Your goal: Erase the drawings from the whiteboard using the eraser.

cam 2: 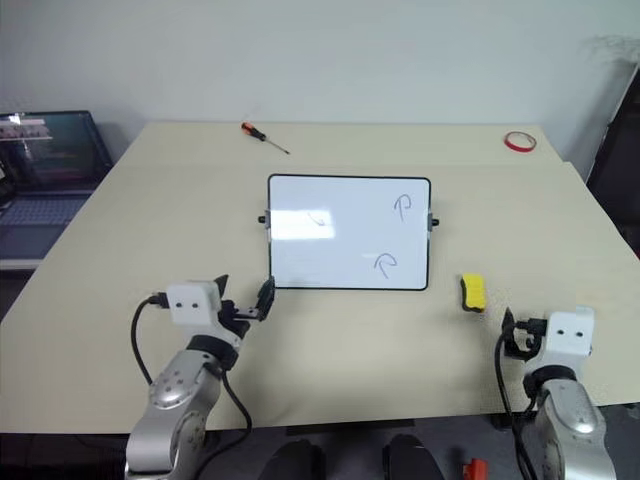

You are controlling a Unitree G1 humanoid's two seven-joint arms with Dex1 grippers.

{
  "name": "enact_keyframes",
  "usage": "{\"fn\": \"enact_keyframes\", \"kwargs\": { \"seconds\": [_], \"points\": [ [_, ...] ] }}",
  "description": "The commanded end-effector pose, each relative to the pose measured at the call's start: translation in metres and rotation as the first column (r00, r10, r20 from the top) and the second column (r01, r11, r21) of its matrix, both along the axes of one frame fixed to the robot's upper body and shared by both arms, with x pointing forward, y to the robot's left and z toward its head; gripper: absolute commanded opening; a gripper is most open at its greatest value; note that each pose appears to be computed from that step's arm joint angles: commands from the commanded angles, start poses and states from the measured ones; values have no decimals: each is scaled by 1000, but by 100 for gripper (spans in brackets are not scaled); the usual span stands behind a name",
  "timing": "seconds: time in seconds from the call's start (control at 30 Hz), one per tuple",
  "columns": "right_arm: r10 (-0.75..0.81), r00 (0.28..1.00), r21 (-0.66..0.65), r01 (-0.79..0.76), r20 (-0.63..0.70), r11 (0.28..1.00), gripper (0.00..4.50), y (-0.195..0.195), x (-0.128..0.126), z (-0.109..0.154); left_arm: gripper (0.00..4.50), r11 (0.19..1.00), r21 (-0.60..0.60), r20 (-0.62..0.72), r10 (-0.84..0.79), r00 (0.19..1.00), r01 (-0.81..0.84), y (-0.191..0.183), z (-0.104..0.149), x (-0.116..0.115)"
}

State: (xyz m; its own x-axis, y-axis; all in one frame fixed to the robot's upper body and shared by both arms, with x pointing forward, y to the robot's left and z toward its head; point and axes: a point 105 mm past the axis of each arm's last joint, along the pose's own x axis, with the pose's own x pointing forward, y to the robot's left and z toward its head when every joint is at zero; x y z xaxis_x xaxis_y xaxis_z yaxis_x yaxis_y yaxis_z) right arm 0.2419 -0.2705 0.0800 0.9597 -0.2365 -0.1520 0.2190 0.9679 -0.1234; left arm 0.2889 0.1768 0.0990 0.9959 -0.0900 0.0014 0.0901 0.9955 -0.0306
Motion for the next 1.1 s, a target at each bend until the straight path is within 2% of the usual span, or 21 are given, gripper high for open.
{"fn": "enact_keyframes", "kwargs": {
  "seconds": [0.03,0.6,0.83,1.0,1.1],
  "points": [
    [17,997,-15,-16,71,1000,445,6,0,21,450,999,10,60,-33,998,33,-7,19,-4],
    [20,994,20,-22,111,1000,445,29,8,27,450,998,26,73,-54,996,53,-5,23,7],
    [5,994,11,-6,109,1000,445,22,4,29,450,998,23,86,-64,994,62,-10,25,10],
    [25,991,0,-25,130,1000,445,21,10,38,450,978,22,64,-210,976,209,-27,24,15],
    [25,989,8,-27,144,1000,445,21,13,45,450,926,10,68,-378,923,379,-51,31,17]
  ]
}}
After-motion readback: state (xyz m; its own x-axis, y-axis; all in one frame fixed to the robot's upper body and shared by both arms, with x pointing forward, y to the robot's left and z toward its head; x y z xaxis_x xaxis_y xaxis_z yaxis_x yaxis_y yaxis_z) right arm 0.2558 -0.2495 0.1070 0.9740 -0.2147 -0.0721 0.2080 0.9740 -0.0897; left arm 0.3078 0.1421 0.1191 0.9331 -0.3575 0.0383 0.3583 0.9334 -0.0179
